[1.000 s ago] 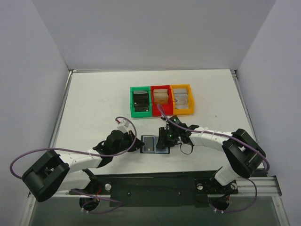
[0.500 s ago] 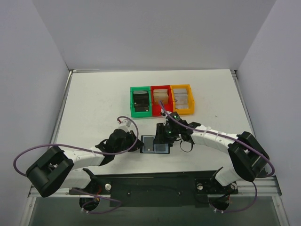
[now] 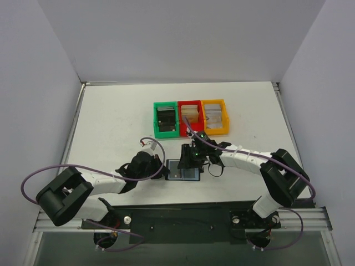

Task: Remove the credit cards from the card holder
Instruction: Remove the credit card from the card holder.

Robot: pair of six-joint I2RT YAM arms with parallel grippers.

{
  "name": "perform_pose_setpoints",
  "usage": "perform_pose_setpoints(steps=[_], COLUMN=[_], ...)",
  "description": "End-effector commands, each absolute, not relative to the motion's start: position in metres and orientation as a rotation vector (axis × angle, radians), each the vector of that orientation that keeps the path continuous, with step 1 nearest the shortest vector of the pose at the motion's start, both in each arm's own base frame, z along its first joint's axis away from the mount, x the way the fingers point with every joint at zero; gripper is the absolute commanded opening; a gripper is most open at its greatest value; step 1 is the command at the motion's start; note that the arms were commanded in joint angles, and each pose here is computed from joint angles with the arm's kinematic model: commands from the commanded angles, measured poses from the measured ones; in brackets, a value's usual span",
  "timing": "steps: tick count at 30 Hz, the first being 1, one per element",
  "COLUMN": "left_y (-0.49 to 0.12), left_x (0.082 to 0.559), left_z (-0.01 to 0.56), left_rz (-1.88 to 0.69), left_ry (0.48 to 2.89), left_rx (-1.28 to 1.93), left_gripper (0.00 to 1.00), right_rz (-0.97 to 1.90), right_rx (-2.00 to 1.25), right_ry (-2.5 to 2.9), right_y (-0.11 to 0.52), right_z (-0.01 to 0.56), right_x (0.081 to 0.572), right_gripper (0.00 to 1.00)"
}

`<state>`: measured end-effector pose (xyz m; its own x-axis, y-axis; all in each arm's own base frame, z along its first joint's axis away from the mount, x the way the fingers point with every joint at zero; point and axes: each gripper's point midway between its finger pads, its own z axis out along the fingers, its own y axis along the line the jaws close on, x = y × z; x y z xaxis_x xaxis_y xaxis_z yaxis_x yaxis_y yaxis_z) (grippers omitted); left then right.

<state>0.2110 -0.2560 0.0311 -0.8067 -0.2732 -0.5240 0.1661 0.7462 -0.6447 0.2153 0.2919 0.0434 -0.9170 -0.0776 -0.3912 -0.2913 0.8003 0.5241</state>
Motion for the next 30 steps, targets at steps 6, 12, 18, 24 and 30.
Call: perform_pose_setpoints(steps=[6,12,18,24,30], left_y=[-0.266,-0.267,-0.269,-0.270,-0.268], left_x=[0.222,0.220,0.219,0.218,0.215], left_z=[0.042,0.039,0.037,0.032,0.025], left_rz=[-0.952,-0.957,-0.964,-0.960,-0.945], left_ry=[2.282,2.287,2.290,2.300,2.315], left_rx=[-0.065,-0.066,-0.063,-0.062,-0.063], left_gripper=[0.09,0.09,0.09,0.09,0.09], right_rz=[0.916,0.928,0.940,0.926,0.905], right_rx=[-0.274,-0.265,-0.254,-0.245,-0.217], right_ry=[2.617,2.617,2.626,2.633,2.643], right_y=[0.307,0.310,0.311,0.309,0.304], right_z=[0.048,0.047,0.043,0.040,0.033], right_x=[0.219,0.220,0.219,0.219,0.219], right_gripper=[0.39,0.39,0.39,0.39,0.40])
